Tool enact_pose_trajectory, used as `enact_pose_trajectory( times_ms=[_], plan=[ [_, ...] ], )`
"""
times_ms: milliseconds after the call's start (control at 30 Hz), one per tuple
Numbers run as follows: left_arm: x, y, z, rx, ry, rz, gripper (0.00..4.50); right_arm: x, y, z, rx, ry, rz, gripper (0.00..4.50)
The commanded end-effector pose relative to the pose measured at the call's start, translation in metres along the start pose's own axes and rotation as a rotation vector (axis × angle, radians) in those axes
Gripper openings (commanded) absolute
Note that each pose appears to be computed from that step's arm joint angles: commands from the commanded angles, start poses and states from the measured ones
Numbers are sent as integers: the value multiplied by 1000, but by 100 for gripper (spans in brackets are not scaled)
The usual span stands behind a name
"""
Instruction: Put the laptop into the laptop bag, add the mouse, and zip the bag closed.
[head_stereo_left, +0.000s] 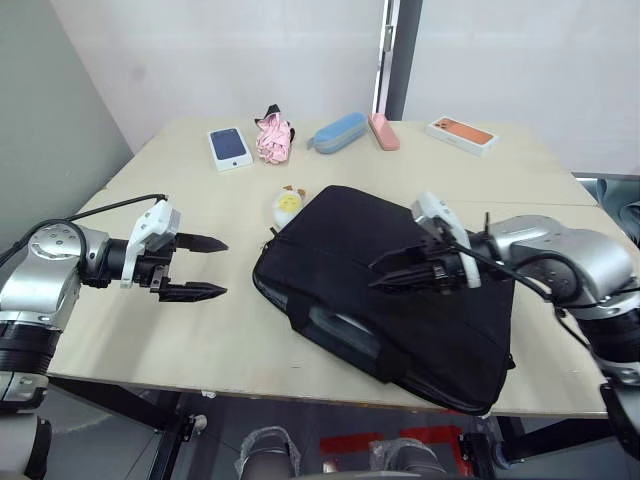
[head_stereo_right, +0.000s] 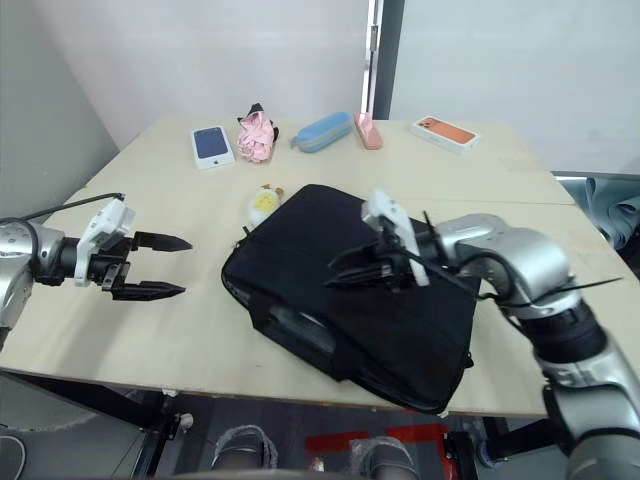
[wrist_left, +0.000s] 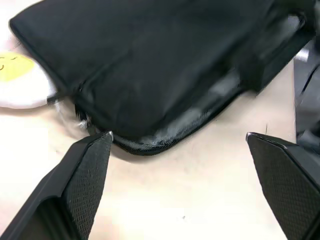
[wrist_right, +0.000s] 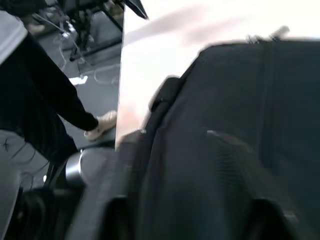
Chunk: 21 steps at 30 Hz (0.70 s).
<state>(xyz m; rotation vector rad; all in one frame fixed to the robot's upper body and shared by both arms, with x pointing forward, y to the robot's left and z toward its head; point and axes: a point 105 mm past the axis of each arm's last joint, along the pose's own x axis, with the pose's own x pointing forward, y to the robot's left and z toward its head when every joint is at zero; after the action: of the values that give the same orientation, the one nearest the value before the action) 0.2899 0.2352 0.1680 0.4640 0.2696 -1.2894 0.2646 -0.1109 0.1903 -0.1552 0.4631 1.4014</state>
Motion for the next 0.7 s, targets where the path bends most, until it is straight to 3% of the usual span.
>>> enact_pose_trajectory(
  times_ms=[33,133,300,700],
  plan=[
    [4,4,2,122,20,-41,450,-29,11,9,2,-23,-40,366],
    [13,13,0,211,26,-44,450,-65,20,7,-8,-55,-169,366],
    [31,36,2,269,-8,-31,450,-99,41,-12,-19,-103,-369,366],
    [79,44,-10,298,40,-136,450,-115,86,-52,138,-158,-565,366]
  ],
)
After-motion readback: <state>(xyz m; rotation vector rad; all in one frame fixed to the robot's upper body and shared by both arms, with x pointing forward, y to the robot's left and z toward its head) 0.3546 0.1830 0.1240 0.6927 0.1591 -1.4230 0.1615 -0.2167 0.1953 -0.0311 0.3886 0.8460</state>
